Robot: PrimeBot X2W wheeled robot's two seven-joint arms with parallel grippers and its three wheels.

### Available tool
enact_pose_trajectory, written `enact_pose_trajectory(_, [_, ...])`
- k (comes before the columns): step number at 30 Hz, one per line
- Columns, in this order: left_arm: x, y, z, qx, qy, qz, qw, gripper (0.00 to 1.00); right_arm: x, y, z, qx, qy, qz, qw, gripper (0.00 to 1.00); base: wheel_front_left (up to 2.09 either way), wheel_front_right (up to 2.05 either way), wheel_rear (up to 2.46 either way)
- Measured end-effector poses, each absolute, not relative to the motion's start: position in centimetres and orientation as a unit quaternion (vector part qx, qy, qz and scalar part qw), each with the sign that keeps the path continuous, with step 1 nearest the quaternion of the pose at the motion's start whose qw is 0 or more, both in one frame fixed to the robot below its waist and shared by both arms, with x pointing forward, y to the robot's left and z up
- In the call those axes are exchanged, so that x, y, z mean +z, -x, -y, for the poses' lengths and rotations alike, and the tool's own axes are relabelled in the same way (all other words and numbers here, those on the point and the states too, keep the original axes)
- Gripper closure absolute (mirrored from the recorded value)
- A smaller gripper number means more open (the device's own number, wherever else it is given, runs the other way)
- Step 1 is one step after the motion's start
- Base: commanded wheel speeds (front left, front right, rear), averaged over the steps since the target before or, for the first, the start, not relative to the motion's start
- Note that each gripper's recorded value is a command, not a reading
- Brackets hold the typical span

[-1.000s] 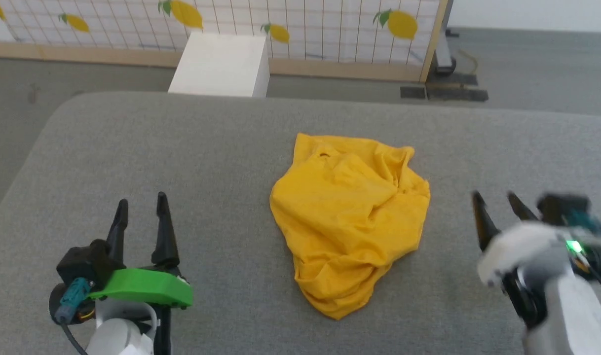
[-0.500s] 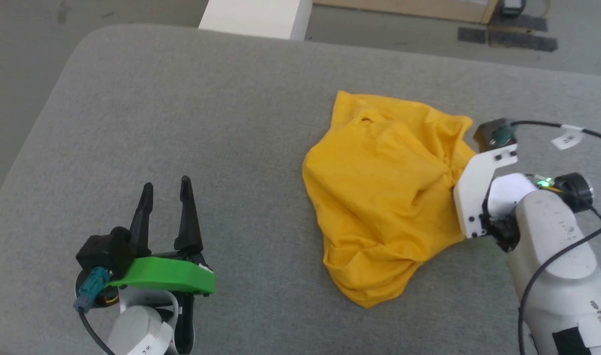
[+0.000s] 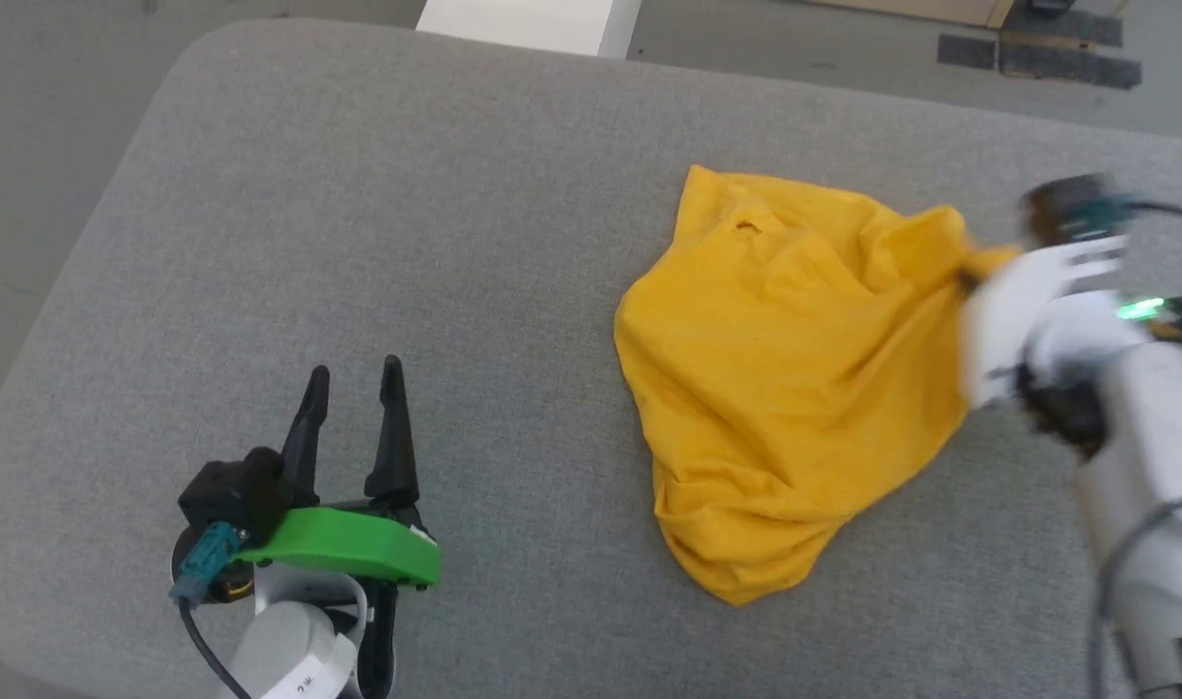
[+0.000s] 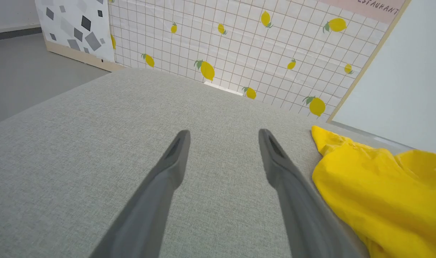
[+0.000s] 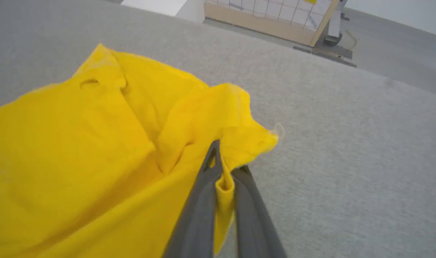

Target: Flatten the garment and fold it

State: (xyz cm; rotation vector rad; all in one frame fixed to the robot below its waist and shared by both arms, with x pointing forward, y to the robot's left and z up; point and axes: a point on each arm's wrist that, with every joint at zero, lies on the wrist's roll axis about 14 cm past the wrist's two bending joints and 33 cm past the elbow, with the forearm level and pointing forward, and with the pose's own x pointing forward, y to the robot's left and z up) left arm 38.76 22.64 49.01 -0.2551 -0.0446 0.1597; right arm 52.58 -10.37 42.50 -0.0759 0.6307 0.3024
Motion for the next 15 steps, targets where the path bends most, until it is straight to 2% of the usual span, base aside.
enact_pose_trajectory(3, [49.7, -38.7, -22.2, 0.072, 0.124, 0.031, 0.989, 0.00, 46.2, -53.5, 16.8, 0.073, 0.012, -0.244, 0.967, 1.00, 0.00, 0.00, 0.00])
enact_pose_trajectory(6, [50.1, -38.6, -21.7, 0.062, 0.127, 0.037, 0.989, 0.00, 46.8, -51.0, 24.2, -0.021, -0.008, -0.234, 0.972, 1.00, 0.00, 0.00, 0.00])
enact_pose_trajectory(10, [50.8, -38.7, -21.1, 0.051, 0.132, 0.046, 0.989, 0.00, 43.7, -44.1, 31.8, -0.135, -0.019, -0.291, 0.947, 1.00, 0.00, 0.00, 0.00])
enact_pose_trajectory(13, [51.0, -38.8, -20.7, 0.045, 0.134, 0.049, 0.989, 0.00, 41.2, -39.5, 33.9, -0.185, -0.040, -0.337, 0.922, 1.00, 0.00, 0.00, 0.00])
enact_pose_trajectory(14, [51.0, -38.8, -20.6, 0.043, 0.135, 0.049, 0.989, 0.00, 40.9, -38.9, 33.5, -0.189, -0.051, -0.336, 0.921, 0.39, 0.00, 0.00, 0.00])
enact_pose_trajectory(15, [51.0, -38.8, -20.5, 0.041, 0.136, 0.049, 0.989, 0.00, 41.1, -39.0, 33.1, -0.188, -0.056, -0.327, 0.925, 0.00, 0.00, 0.00, 0.00])
